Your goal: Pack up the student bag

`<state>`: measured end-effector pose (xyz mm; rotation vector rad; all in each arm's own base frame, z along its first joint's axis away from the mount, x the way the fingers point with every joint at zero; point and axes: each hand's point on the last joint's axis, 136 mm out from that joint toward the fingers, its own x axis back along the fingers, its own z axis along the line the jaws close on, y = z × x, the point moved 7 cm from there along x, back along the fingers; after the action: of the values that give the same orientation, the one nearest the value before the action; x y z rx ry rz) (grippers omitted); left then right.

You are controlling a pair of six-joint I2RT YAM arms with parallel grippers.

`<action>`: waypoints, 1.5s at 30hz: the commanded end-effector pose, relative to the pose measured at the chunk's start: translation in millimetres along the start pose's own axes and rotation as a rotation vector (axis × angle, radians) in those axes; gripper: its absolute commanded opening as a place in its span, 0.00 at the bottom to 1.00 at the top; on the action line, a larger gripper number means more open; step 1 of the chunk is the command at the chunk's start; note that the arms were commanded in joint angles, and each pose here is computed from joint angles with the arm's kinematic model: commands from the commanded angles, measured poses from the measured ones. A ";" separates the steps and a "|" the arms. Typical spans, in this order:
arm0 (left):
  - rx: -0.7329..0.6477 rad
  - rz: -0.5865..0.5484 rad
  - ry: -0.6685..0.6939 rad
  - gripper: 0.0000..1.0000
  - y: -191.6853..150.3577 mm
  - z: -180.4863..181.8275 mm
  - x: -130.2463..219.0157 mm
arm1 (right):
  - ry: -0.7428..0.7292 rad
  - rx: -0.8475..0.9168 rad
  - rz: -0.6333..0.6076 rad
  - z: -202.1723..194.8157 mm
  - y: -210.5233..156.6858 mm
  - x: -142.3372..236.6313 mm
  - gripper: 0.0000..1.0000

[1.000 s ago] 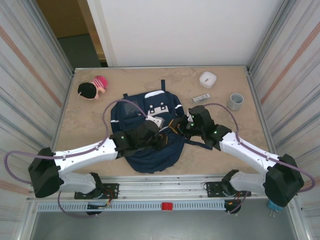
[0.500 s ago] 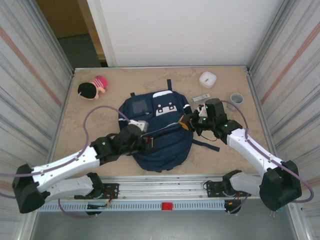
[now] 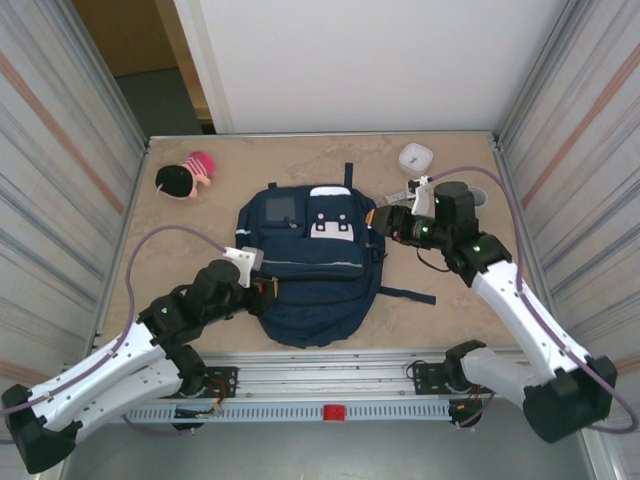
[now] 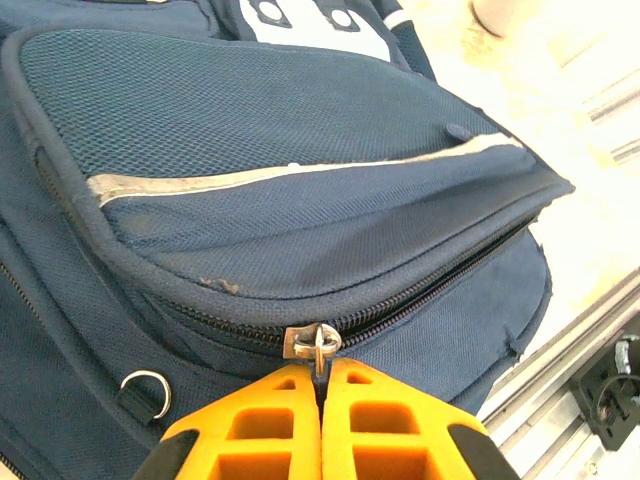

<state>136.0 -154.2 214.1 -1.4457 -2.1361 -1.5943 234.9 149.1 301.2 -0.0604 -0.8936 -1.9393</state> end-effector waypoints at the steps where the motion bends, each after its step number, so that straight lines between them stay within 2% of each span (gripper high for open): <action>1: -0.100 -0.084 -0.142 0.00 20.4 -22.2 9.6 | 0.076 0.423 0.000 23.7 -11.1 7.6 0.50; 3: -0.109 -0.094 -0.164 0.00 23.4 -25.9 9.9 | 0.154 0.589 0.067 36.3 -25.0 -0.2 0.54; 8: -0.135 -0.116 -0.233 0.00 32.4 -37.9 10.8 | 0.358 0.963 0.251 55.9 -74.2 -32.9 0.54; 12: -0.155 -0.093 -0.264 0.00 35.4 -44.6 7.9 | 0.502 1.146 0.319 63.7 -97.9 -54.3 0.54; 20: -0.166 -0.070 -0.292 0.00 41.9 -53.0 0.5 | 0.549 1.199 0.427 55.8 -105.9 -93.8 0.54; 21: -0.166 -0.074 -0.296 0.00 42.8 -53.8 -0.1 | 0.550 1.212 0.434 53.4 -106.2 -98.4 0.51; 26: -0.157 -0.082 -0.263 0.00 44.6 -51.0 -0.5 | 0.581 1.205 0.465 49.8 -96.8 -110.1 0.24; 28: -0.138 -0.079 -0.200 0.00 44.3 -44.2 0.8 | 0.593 1.198 0.472 48.7 -90.9 -107.1 0.06; 29: -0.128 -0.079 -0.163 0.00 43.6 -39.8 1.7 | 0.602 1.200 0.462 48.7 -87.4 -104.3 0.00; 34: -0.057 -0.104 0.062 0.00 35.5 -6.7 11.4 | 0.717 1.230 0.383 52.1 -68.9 -80.3 0.00; 39: -0.020 -0.138 0.136 0.00 29.1 14.9 18.0 | 0.813 1.276 0.374 60.1 -63.8 -62.6 0.00; 45: 0.007 -0.155 0.249 0.00 31.7 40.9 7.4 | 0.895 1.285 0.398 70.4 -62.7 -54.4 0.00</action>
<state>163.8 -128.5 236.4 -1.1491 -2.2222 -1.6962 207.0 251.9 266.1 1.0158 -1.2548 -0.6171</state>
